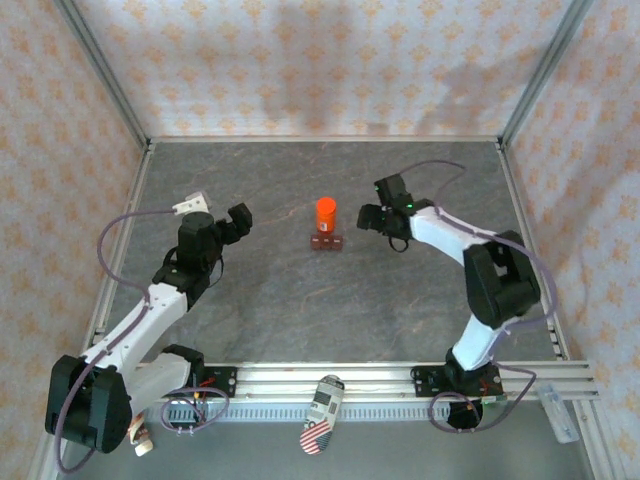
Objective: Sort the pills into containers
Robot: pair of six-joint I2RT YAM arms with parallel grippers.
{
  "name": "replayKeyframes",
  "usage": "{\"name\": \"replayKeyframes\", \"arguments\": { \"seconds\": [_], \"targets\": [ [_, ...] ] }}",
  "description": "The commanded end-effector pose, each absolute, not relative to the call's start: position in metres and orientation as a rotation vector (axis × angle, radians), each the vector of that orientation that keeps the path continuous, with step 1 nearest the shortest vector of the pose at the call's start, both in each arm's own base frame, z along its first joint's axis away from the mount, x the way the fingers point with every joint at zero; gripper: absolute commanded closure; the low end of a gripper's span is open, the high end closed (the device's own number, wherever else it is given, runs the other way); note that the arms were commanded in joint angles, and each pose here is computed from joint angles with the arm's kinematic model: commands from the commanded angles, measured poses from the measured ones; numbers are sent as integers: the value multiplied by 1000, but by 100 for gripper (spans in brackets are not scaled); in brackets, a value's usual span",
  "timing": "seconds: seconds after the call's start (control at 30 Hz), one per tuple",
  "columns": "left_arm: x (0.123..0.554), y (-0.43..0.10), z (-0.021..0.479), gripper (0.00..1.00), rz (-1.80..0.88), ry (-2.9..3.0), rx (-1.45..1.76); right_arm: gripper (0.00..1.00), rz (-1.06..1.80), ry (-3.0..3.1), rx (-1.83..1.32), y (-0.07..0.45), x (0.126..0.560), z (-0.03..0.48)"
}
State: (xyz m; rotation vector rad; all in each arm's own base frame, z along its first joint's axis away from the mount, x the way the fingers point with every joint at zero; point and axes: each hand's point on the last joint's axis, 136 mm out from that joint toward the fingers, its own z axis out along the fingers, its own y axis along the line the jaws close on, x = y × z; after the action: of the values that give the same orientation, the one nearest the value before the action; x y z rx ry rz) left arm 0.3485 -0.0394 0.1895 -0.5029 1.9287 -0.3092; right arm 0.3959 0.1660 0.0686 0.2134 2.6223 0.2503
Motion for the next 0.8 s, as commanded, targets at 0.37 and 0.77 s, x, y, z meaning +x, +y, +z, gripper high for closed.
{"name": "replayKeyframes", "arguments": {
  "seconds": [0.37,0.77],
  "targets": [
    [349,-49,189,0,-367,1949,-517,15,61,2669,139,198,402,38],
    [346,-49,181,0,-379,1952,-525,15,42,2675,-18,216,363,38]
  ]
}}
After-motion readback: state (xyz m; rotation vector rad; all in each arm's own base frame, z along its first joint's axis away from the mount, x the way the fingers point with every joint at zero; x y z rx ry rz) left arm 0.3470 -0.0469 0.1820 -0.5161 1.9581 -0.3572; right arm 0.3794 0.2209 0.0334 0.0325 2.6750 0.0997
